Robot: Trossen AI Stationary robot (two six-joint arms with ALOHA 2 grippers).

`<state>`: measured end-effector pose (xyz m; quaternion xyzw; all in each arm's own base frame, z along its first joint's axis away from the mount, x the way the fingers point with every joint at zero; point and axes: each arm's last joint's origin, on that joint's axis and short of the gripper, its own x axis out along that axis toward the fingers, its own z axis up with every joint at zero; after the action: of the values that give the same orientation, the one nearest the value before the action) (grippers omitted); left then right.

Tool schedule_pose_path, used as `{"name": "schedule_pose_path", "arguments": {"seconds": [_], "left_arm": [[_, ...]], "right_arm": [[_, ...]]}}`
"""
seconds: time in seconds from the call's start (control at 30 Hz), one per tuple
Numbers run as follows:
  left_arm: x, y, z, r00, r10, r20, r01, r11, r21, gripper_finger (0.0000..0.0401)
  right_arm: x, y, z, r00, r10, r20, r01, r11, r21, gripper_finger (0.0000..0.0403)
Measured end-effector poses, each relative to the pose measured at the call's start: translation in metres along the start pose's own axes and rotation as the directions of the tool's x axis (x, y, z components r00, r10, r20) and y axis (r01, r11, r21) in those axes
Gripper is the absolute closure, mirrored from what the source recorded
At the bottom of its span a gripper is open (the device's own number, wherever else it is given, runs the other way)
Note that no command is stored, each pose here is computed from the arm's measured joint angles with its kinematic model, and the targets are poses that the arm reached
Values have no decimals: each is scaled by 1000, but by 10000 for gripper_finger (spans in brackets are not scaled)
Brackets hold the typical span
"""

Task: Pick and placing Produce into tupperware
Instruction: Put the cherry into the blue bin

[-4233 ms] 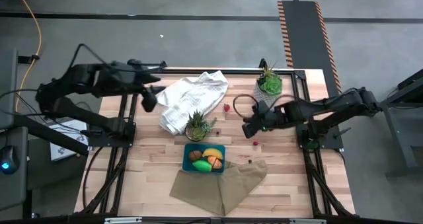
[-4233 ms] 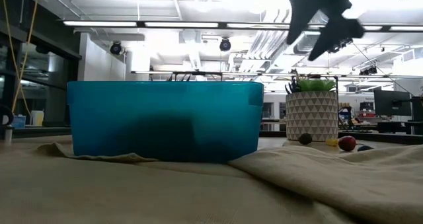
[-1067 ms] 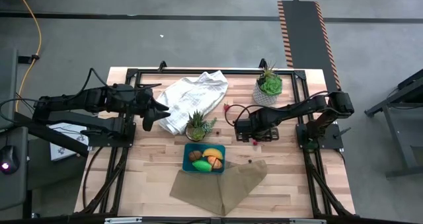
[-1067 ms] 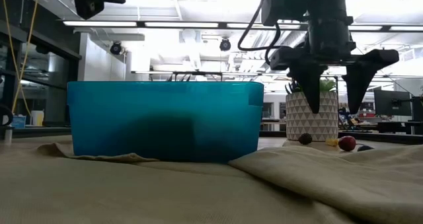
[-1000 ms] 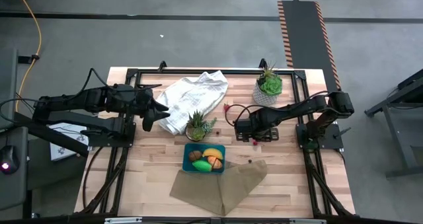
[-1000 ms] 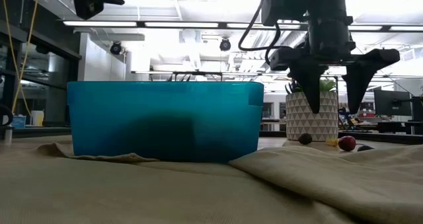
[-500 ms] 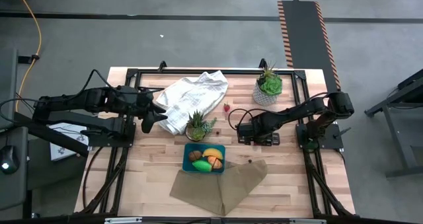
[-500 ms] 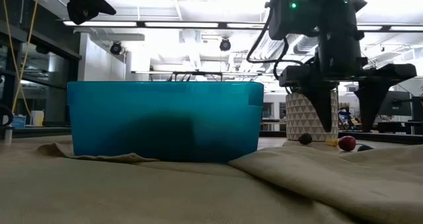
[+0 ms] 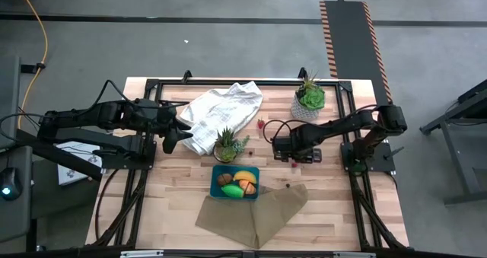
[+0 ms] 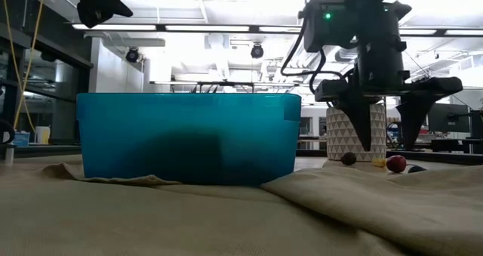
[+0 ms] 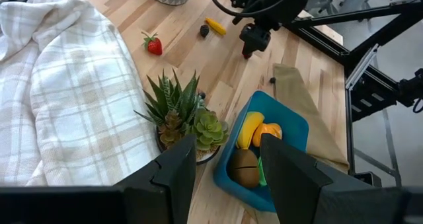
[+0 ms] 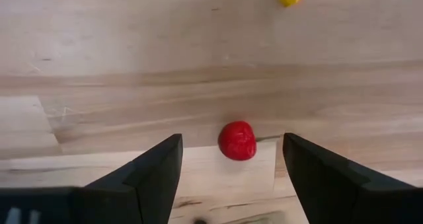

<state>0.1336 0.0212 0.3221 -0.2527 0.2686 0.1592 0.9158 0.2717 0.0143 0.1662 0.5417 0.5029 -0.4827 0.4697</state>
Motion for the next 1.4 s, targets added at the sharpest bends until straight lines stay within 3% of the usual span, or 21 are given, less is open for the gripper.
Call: {"name": "schedule_pose_path", "arguments": {"seconds": [1.4], "left_arm": [[0,1,-1,1000,8,-13,-8,1000,11,245]], "right_arm": [[16,-6,-3,999,21,-26,-19,998,53,151]]}}
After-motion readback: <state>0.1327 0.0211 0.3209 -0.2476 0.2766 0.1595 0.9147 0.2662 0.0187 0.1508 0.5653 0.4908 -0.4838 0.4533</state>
